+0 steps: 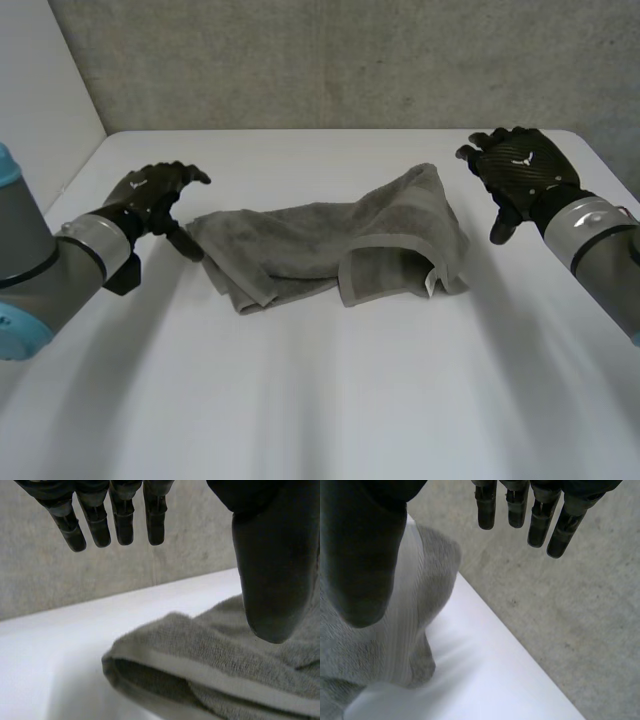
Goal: Fold the towel.
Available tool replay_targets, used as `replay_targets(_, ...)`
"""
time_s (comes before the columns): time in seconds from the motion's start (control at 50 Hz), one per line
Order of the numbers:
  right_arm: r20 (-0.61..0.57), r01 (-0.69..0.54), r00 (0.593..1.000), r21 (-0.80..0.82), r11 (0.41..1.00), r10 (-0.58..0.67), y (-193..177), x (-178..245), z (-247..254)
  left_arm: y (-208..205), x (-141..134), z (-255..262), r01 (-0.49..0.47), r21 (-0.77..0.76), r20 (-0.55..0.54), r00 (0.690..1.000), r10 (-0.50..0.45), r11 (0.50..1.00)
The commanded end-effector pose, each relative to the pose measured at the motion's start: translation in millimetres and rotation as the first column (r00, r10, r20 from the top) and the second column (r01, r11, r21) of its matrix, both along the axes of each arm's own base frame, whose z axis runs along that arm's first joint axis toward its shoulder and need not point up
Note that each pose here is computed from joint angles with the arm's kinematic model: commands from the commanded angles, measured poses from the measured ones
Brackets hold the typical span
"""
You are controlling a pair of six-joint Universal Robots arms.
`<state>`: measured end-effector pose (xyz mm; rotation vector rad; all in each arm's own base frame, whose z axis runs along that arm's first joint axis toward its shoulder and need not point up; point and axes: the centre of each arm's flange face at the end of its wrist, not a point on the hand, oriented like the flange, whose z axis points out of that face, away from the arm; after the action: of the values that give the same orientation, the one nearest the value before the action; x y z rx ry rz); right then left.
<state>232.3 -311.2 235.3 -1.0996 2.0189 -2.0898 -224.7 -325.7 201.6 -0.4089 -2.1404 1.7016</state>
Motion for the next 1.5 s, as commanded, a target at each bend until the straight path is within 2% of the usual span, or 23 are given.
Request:
replay_targets(0.02,0.004,-0.103,0.995,-0.012,0.995,0.103,45,16,10,25,-7,23,0.104,-0.072,-0.003,0.995,-0.104,0.992)
replay_targets(0.06,-0.013,-0.16,0.987,0.002,0.987,0.16,68,29,3,41,-10,22,0.178,-0.105,0.055,0.983,-0.173,0.978)
replay_targets(0.12,-0.027,-0.196,0.98,0.007,0.981,0.196,79,37,0,47,-12,19,0.211,-0.123,0.107,0.974,-0.198,0.97)
replay_targets(0.16,-0.083,-0.261,0.962,0.002,0.965,0.261,97,51,-8,61,-21,9,0.283,-0.155,0.232,0.942,-0.243,0.946)
replay_targets(0.18,-0.083,-0.261,0.962,0.002,0.965,0.261,97,51,-8,61,-21,9,0.283,-0.156,0.233,0.941,-0.244,0.946)
replay_targets(0.22,-0.156,-0.31,0.939,-0.004,0.951,0.305,105,62,-20,74,-34,1,0.366,-0.188,0.352,0.891,-0.285,0.912)
replay_targets(0.24,-0.156,-0.31,0.939,-0.004,0.951,0.305,105,62,-20,74,-34,1,0.366,-0.188,0.353,0.891,-0.285,0.911)
replay_targets(0.28,-0.235,-0.335,0.916,-0.003,0.942,0.325,102,68,-35,74,-38,-10,0.403,-0.192,0.448,0.847,-0.286,0.895)
replay_targets(0.3,-0.235,-0.335,0.916,-0.003,0.942,0.325,102,68,-35,74,-38,-10,0.403,-0.192,0.448,0.847,-0.286,0.895)
replay_targets(0.38,-0.306,-0.356,0.895,-0.05,0.933,0.325,94,81,-48,67,-39,-29,0.412,-0.177,0.524,0.808,-0.269,0.894)
replay_targets(0.44,-0.322,-0.343,0.898,-0.09,0.935,0.298,87,88,-55,61,-44,-39,0.423,-0.19,0.542,0.798,-0.264,0.886)
replay_targets(0.66,-0.353,-0.302,0.907,-0.166,0.939,0.229,71,105,-74,40,-55,-56,0.421,-0.258,0.545,0.807,-0.229,0.869)
replay_targets(0.86,-0.362,-0.315,0.9,-0.151,0.937,0.245,56,123,-98,31,-68,-81,0.457,-0.188,0.562,0.776,-0.287,0.869)
replay_targets(1.0,-0.337,-0.292,0.916,-0.182,0.939,0.22,50,120,-80,30,-69,-77,0.459,-0.19,0.565,0.774,-0.285,0.868)
replay_targets(1.1,-0.258,-0.216,0.953,-0.211,0.953,0.159,42,94,-42,28,-63,-68,0.438,-0.205,0.557,0.787,-0.263,0.875)
replay_targets(1.14,-0.166,-0.126,0.982,-0.202,0.971,0.093,30,66,-22,22,-49,-54,0.402,-0.226,0.553,0.803,-0.223,0.887)
replay_targets(1.16,-0.165,-0.126,0.982,-0.202,0.971,0.093,30,66,-22,22,-49,-54,0.402,-0.227,0.553,0.803,-0.222,0.887)
replay_targets(1.18,-0.129,-0.092,0.989,-0.187,0.978,0.069,24,53,-17,18,-38,-52,0.375,-0.226,0.551,0.81,-0.199,0.899)
replay_targets(1.2,-0.128,-0.092,0.989,-0.187,0.978,0.069,24,53,-17,18,-38,-52,0.375,-0.226,0.551,0.81,-0.199,0.899)
replay_targets(1.24,-0.1,-0.05,0.994,-0.144,0.988,0.036,17,33,-17,12,-20,-50,0.329,-0.218,0.542,0.824,-0.167,0.919)
replay_targets(1.4,-0.119,0.059,0.991,-0.045,0.997,-0.064,-1,-10,-36,0,8,-55,0.243,-0.188,0.521,0.846,-0.113,0.952)
replay_targets(1.5,-0.123,0.059,0.991,-0.014,0.998,-0.061,-1,-12,-46,1,11,-59,0.235,-0.169,0.52,0.846,-0.116,0.957)
